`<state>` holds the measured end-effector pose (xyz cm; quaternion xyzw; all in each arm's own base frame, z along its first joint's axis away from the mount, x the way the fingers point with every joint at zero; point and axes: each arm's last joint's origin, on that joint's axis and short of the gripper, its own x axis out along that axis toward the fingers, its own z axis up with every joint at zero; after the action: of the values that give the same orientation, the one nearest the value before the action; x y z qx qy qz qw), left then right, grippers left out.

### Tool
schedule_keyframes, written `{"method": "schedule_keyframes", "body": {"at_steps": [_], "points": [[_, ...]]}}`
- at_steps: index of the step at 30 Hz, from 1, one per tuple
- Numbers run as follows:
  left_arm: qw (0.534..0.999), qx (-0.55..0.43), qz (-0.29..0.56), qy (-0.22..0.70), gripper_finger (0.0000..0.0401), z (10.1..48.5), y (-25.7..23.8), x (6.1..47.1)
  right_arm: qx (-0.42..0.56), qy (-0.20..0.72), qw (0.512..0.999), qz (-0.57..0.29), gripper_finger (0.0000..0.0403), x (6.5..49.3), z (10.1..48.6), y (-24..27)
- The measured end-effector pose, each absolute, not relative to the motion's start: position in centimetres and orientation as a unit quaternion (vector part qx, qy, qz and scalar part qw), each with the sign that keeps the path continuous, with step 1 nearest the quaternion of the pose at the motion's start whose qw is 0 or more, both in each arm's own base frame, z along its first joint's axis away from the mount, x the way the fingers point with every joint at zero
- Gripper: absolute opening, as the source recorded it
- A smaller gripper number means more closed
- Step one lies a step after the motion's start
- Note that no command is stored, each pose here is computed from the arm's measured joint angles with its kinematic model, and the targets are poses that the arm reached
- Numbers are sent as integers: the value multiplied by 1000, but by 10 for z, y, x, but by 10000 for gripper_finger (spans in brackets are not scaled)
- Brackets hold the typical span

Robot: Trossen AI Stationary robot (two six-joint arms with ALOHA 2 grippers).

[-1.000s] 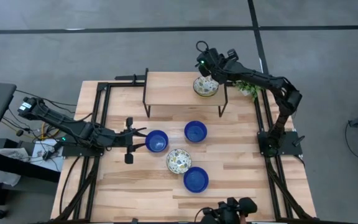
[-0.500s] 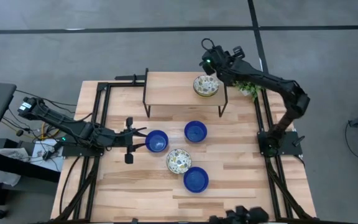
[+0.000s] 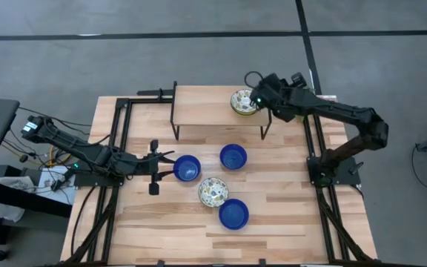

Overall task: Pick & Place Mini bowls
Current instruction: Stack the left white patterned bowl on top of the white patterned bowl on the shelf

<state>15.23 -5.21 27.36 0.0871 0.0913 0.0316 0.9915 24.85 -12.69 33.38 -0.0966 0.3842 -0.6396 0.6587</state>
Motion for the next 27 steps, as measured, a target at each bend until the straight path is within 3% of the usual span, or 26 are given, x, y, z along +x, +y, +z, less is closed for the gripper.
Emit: {"method": "schedule_keyframes", "body": {"at_steps": [8,27], "points": [[992,87,32,89,123,274,-52,152,-104,398,655,-634,0,253,312,-126],[991,90,31,93,123,272,-54,156,-111,407,652,-630,0,258,308,-132]]}}
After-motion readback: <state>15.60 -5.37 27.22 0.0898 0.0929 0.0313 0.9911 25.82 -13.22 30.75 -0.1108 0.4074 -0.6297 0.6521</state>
